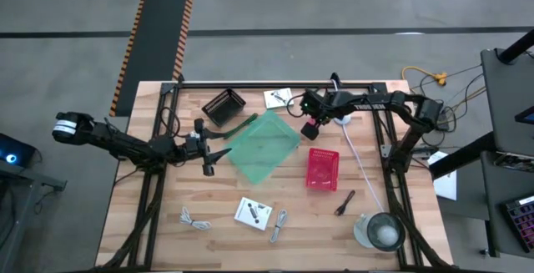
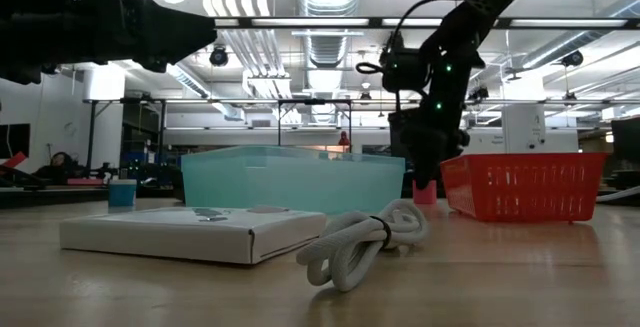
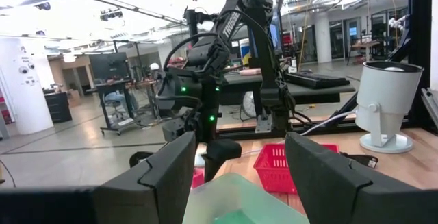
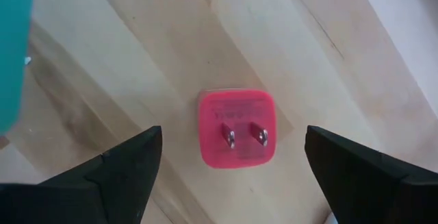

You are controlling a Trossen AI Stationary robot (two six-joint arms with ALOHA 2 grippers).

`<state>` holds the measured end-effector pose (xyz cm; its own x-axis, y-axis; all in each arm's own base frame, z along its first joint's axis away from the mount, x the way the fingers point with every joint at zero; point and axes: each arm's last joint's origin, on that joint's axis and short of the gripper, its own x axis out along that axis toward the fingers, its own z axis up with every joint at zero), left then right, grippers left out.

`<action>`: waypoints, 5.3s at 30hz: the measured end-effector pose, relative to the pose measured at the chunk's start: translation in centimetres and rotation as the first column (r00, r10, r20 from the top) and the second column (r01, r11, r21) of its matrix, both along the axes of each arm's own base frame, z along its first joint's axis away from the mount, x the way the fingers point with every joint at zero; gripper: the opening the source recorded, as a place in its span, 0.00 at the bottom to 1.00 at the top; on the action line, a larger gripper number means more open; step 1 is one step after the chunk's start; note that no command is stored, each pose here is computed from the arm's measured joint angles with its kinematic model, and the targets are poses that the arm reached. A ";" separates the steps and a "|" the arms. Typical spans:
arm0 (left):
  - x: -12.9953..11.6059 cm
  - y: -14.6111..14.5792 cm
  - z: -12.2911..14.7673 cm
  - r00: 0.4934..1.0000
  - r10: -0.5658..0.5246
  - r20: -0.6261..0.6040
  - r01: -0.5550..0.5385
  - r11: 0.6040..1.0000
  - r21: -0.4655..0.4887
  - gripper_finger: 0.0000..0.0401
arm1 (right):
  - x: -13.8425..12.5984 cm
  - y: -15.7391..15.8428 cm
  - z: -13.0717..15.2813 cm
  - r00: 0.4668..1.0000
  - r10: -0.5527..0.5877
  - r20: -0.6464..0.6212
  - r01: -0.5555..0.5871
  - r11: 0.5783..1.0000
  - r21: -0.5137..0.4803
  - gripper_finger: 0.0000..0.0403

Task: Pick and place items into bin
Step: Put the pink charger adapter into the red bin

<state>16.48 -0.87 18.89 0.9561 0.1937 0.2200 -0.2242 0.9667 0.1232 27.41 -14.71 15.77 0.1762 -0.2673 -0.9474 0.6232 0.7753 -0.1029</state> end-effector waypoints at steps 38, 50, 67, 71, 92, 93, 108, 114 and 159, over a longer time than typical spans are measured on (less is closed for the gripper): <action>0.0 0.0 0.0 1.000 0.000 0.001 0.000 1.000 0.000 0.53 | 0.0 0.0 -0.3 1.000 0.003 0.018 -0.003 1.000 -0.010 0.80; 0.0 0.0 0.0 1.000 0.000 0.001 0.000 1.000 0.000 0.53 | 0.0 0.0 -0.3 1.000 0.006 0.018 -0.006 1.000 -0.011 0.53; 0.0 0.0 0.0 1.000 0.000 0.001 0.000 1.000 0.000 0.53 | 0.0 0.0 -0.3 1.000 0.002 0.020 -0.002 1.000 -0.011 0.39; 0.0 0.0 0.0 1.000 0.000 0.001 0.000 1.000 0.000 0.53 | 0.0 0.0 -0.3 1.000 -0.014 0.023 0.014 1.000 -0.007 0.36; 0.0 0.0 0.0 1.000 0.000 0.001 0.000 1.000 0.000 0.53 | -0.9 0.5 2.1 0.996 -0.043 0.077 0.044 0.999 -0.009 0.35; 0.0 0.0 0.0 1.000 0.000 0.001 0.000 1.000 0.000 0.53 | -0.9 0.6 2.4 0.996 -0.040 0.084 0.041 0.999 -0.011 0.35; 0.0 0.0 0.0 1.000 -0.001 0.002 0.001 1.000 -0.003 0.53 | -1.2 3.1 5.5 0.979 0.049 0.197 -0.053 0.999 0.012 0.35; 0.0 0.0 0.0 1.000 -0.001 0.002 0.001 1.000 -0.004 0.53 | -1.8 3.6 6.4 0.978 0.032 0.205 -0.037 0.999 0.020 0.35; 0.1 0.0 0.3 1.000 -0.002 0.013 0.002 1.000 -0.007 0.53 | -1.5 9.0 7.6 0.976 0.121 0.179 -0.136 0.988 0.073 0.35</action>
<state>16.59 -0.89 19.19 0.9534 0.1938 0.2314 -0.2242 0.9680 0.1131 25.93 -5.67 23.37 0.3673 -0.1520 -0.9176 0.5205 0.8512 0.0673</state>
